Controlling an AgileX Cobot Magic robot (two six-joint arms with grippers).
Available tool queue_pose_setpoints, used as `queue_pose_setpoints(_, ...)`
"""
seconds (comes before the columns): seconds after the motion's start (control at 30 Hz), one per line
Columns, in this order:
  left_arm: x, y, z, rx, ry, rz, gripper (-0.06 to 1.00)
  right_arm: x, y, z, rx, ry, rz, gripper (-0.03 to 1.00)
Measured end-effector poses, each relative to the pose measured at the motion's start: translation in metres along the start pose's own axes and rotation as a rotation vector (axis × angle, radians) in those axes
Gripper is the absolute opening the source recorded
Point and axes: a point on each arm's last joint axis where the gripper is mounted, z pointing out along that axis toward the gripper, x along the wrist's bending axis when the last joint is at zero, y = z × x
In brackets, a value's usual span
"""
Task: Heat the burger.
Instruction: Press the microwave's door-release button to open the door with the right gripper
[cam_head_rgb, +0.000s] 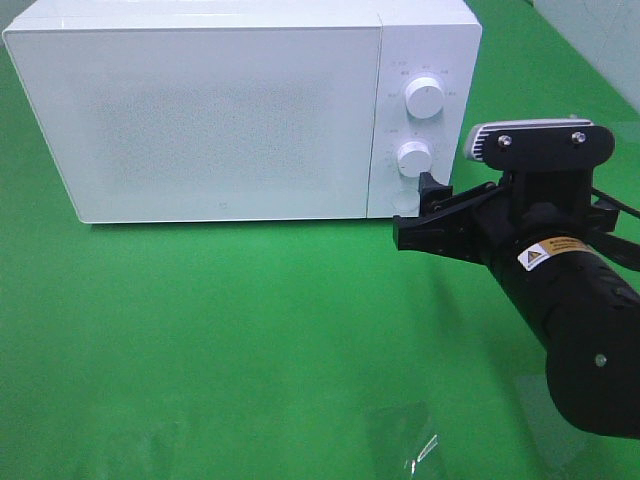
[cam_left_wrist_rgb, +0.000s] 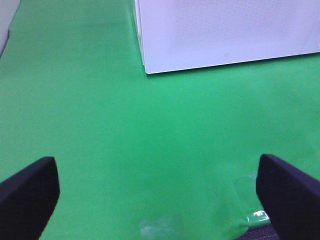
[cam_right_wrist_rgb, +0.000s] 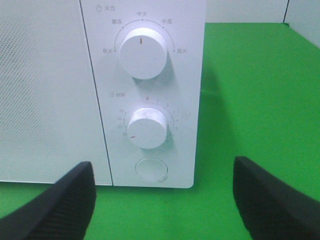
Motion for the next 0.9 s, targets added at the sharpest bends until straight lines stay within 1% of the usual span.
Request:
queue_pose_setpoints(0.07,0.0000,0.0000,0.0000,0.000,0.000,0.000,0.99,0.0012,-0.0020,0.0017,0.018,-0.003,0.011,0.73)
queue_pose_setpoints(0.1,0.0000,0.0000,0.0000,0.000,0.000,0.000,0.99,0.0016,-0.0021,0.0027,0.030,-0.011,0.057,0.73)
queue_pose_setpoints(0.2,0.0000,0.0000,0.0000,0.000,0.000,0.000,0.99,0.0011,-0.0024,0.0027,0.032,-0.017,0.084,0.72)
queue_pose_setpoints(0.23,0.0000,0.0000,0.0000,0.000,0.000,0.000,0.99,0.0003,-0.0026,0.0027,0.034,-0.027,0.160,0.69)
queue_pose_setpoints(0.27,0.0000,0.0000,0.0000,0.000,0.000,0.000,0.99,0.0003,-0.0026,0.0027,0.034,-0.027,0.160,0.69)
queue_pose_setpoints(0.3,0.0000,0.0000,0.0000,0.000,0.000,0.000,0.99,0.0000,-0.0028,0.0027,0.034,-0.033,0.268,0.65)
queue_pose_setpoints(0.33,0.0000,0.0000,0.0000,0.000,0.000,0.000,0.99,0.0000,-0.0028,0.0027,0.034,-0.033,0.268,0.65)
queue_pose_setpoints(0.37,0.0000,0.0000,0.0000,0.000,0.000,0.000,0.99,0.0001,-0.0030,0.0027,0.034,-0.034,0.386,0.59)
queue_pose_setpoints(0.4,0.0000,0.0000,0.0000,0.000,0.000,0.000,0.99,0.0001,-0.0030,0.0027,0.034,-0.034,0.386,0.59)
queue_pose_setpoints(0.43,0.0000,0.0000,0.0000,0.000,0.000,0.000,0.99,0.0002,-0.0034,0.0027,0.038,-0.036,0.484,0.51)
queue_pose_setpoints(0.47,0.0000,0.0000,0.0000,0.000,0.000,0.000,0.99,0.0002,-0.0034,0.0027,0.036,-0.038,0.583,0.41)
queue_pose_setpoints(0.5,0.0000,0.0000,0.0000,0.000,0.000,0.000,0.99,0.0002,-0.0034,0.0027,0.036,-0.038,0.583,0.41)
queue_pose_setpoints(0.53,0.0000,0.0000,0.0000,0.000,0.000,0.000,0.99,0.0002,-0.0034,0.0027,0.034,-0.040,0.700,0.31)
queue_pose_setpoints(0.57,0.0000,0.0000,0.0000,0.000,0.000,0.000,0.99,0.0002,-0.0034,0.0027,0.034,-0.040,0.700,0.31)
queue_pose_setpoints(0.6,0.0000,0.0000,0.0000,0.000,0.000,0.000,0.99,0.0002,-0.0035,0.0027,0.034,-0.041,0.762,0.25)
queue_pose_setpoints(0.63,0.0000,0.0000,0.0000,0.000,0.000,0.000,0.99,0.0002,-0.0035,0.0027,0.034,-0.041,0.762,0.25)
queue_pose_setpoints(0.67,0.0000,0.0000,0.0000,0.000,0.000,0.000,0.99,0.0007,-0.0047,0.0026,0.045,-0.047,0.954,0.12)
queue_pose_setpoints(0.7,0.0000,0.0000,0.0000,0.000,0.000,0.000,0.99,0.0007,-0.0047,0.0026,0.045,-0.047,0.954,0.12)
queue_pose_setpoints(0.73,0.0000,0.0000,0.0000,0.000,0.000,0.000,0.99,0.0010,-0.0056,0.0026,0.053,-0.053,1.091,0.06)
queue_pose_setpoints(0.77,0.0000,0.0000,0.0000,0.000,0.000,0.000,0.99,0.0010,-0.0056,0.0026,0.053,-0.053,1.091,0.06)
queue_pose_setpoints(0.8,0.0000,0.0000,0.0000,0.000,0.000,0.000,0.99,0.0014,-0.0068,0.0025,0.064,-0.061,1.218,0.02)
queue_pose_setpoints(0.83,0.0000,0.0000,0.0000,0.000,0.000,0.000,0.99,0.0014,-0.0068,0.0025,0.064,-0.061,1.218,0.02)
queue_pose_setpoints(0.87,0.0000,0.0000,0.0000,0.000,0.000,0.000,0.99,0.0019,-0.0080,0.0024,0.078,-0.067,1.281,0.00)
queue_pose_setpoints(0.9,0.0000,0.0000,0.0000,0.000,0.000,0.000,0.99,0.0019,-0.0080,0.0024,0.078,-0.067,1.281,0.00)
